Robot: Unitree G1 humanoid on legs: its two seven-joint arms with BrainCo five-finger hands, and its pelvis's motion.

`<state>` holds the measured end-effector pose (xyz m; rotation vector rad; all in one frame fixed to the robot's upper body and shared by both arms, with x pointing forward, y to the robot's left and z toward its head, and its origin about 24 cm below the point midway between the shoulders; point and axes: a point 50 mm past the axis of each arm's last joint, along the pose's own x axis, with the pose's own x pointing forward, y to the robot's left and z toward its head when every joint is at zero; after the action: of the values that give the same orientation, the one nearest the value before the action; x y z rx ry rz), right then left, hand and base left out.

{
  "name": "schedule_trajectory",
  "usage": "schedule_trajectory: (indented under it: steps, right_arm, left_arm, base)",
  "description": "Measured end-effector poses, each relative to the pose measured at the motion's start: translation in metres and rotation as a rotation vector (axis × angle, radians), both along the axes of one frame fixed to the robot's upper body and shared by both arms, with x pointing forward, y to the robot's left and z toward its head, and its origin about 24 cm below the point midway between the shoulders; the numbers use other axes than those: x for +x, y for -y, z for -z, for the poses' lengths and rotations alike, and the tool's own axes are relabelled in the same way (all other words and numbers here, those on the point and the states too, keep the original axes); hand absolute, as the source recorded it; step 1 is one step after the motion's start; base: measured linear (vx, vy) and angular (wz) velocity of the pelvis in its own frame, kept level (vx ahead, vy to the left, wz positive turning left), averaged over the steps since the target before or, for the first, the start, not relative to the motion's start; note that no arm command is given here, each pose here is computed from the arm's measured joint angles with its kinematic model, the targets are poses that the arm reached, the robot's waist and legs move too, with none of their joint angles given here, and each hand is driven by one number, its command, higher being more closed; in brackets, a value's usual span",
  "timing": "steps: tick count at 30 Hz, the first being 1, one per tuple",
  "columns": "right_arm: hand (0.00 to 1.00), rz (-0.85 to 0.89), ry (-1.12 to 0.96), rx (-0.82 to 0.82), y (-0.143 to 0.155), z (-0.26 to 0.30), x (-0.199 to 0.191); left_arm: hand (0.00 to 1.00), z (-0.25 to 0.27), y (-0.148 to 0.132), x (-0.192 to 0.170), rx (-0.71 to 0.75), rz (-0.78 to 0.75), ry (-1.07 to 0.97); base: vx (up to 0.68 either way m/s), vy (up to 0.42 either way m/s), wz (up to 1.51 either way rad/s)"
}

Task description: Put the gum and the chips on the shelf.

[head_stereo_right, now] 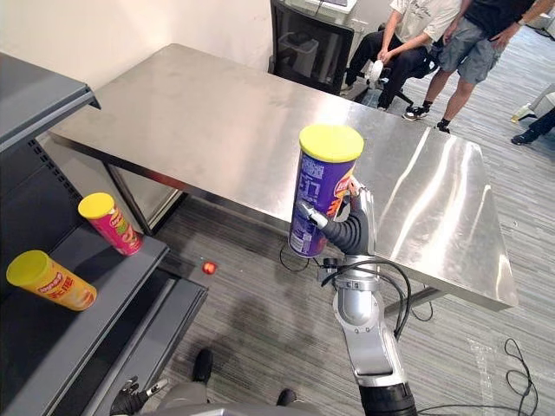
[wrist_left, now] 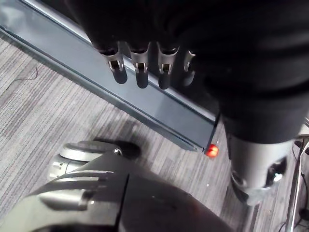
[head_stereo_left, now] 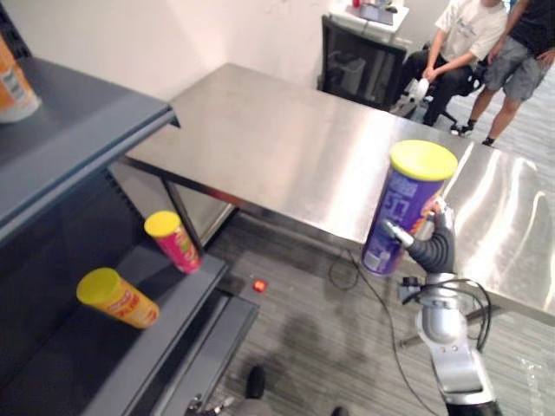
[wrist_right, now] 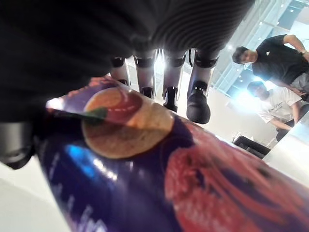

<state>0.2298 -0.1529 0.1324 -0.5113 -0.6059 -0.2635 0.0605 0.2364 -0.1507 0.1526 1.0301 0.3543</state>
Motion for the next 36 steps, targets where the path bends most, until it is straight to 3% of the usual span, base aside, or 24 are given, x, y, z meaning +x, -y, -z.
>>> schedule_trajectory:
  steps: [11,17,20,25,30,36]
  right_arm:
    - [1.0,-0.035,0.005,0.045,0.001,-0.001,0.0]
    - [1.0,-0.139,0.128,-0.005,-0.009,-0.029,0.012]
    - [1.0,-0.15,0.158,-0.05,-0.006,-0.036,0.014]
    - [1.0,-0.122,0.098,-0.015,-0.002,-0.02,0.01]
    - [1.0,-0.05,-0.059,0.043,0.014,0.015,-0.005]
    - [1.0,0.016,-0.163,0.084,0.025,0.037,-0.021]
  left_arm:
    - [0.0,0.001,0.007,0.0,-0.016,0.041,0.001]
    - [0.0,0.003,0.015,-0.003,-0.065,-0.105,0.037]
    - [0.0,0.01,0.03,-0.022,-0.124,-0.207,-0.006]
    - [0.0,0.016,0.036,-0.074,-0.146,-0.43,-0.142]
    - [0.0,0.012,0.026,-0.042,-0.122,-0.428,-0.02]
    - [0.0,0.013,0.033,-0.047,-0.123,-0.438,-0.045]
  base:
    - [0.01,-0.018,0.17]
    - [-0.08,-0.064,0.93]
    - [-0.23,-0.038,0.92]
    - [-0.08,0.027,0.64]
    - [-0.05,0.045,1.34]
    - [-0.04,0.05,0.89]
